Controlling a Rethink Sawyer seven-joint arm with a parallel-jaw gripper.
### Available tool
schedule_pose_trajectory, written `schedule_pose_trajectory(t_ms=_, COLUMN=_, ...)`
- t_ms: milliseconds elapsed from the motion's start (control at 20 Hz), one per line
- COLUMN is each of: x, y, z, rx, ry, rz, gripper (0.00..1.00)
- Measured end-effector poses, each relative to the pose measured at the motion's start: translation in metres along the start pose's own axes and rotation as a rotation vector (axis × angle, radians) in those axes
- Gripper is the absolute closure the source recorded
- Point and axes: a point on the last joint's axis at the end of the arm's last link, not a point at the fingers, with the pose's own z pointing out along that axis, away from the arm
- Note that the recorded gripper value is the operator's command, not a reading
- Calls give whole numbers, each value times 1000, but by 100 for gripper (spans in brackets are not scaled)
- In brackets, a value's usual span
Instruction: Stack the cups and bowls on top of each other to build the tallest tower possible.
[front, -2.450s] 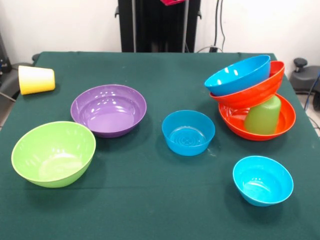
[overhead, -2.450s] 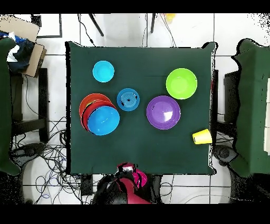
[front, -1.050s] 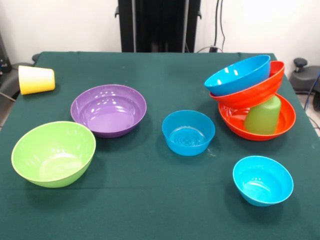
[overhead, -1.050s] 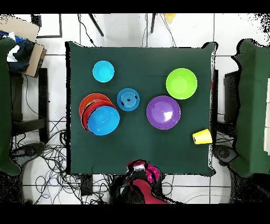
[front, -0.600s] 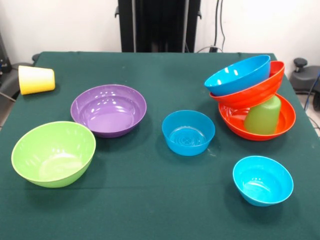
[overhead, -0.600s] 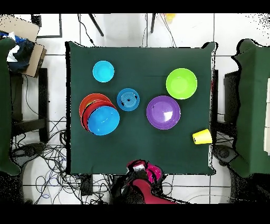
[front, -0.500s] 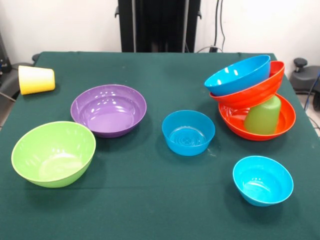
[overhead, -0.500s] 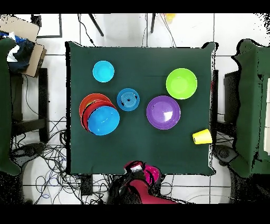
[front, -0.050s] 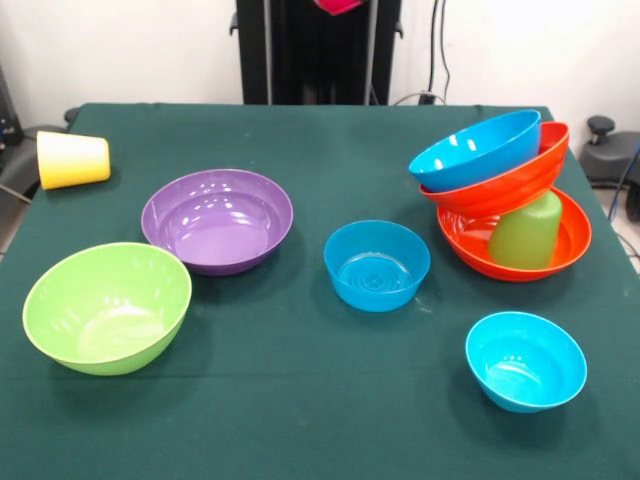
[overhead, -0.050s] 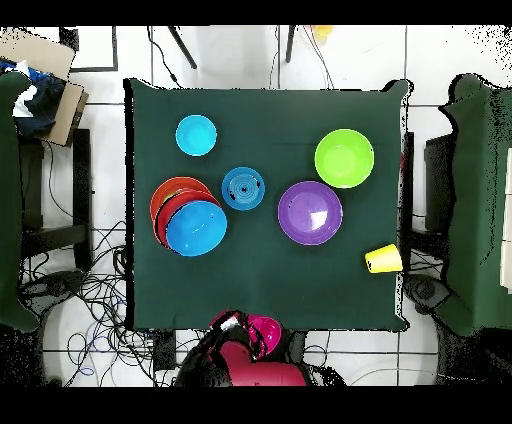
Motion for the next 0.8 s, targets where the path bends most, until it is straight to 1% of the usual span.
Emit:
schedule_pose_trajectory(t_ms=150, x=11, y=8, z=7, rx=6, ry=1, rz=-30, gripper=100)
schedule_pose_trajectory(t_ms=350, x=17, y=18, z=14, rx=15, ry=0, rz=-47, gripper=100)
schedule_pose_trajectory(t_ms=600, x=19, y=30, z=19, rx=27, ry=-11, rz=-34, gripper=100)
schedule_pose_trajectory(t_ms=800, x=20, y=43, z=21, rx=26, ry=-24, rz=-16, gripper=100)
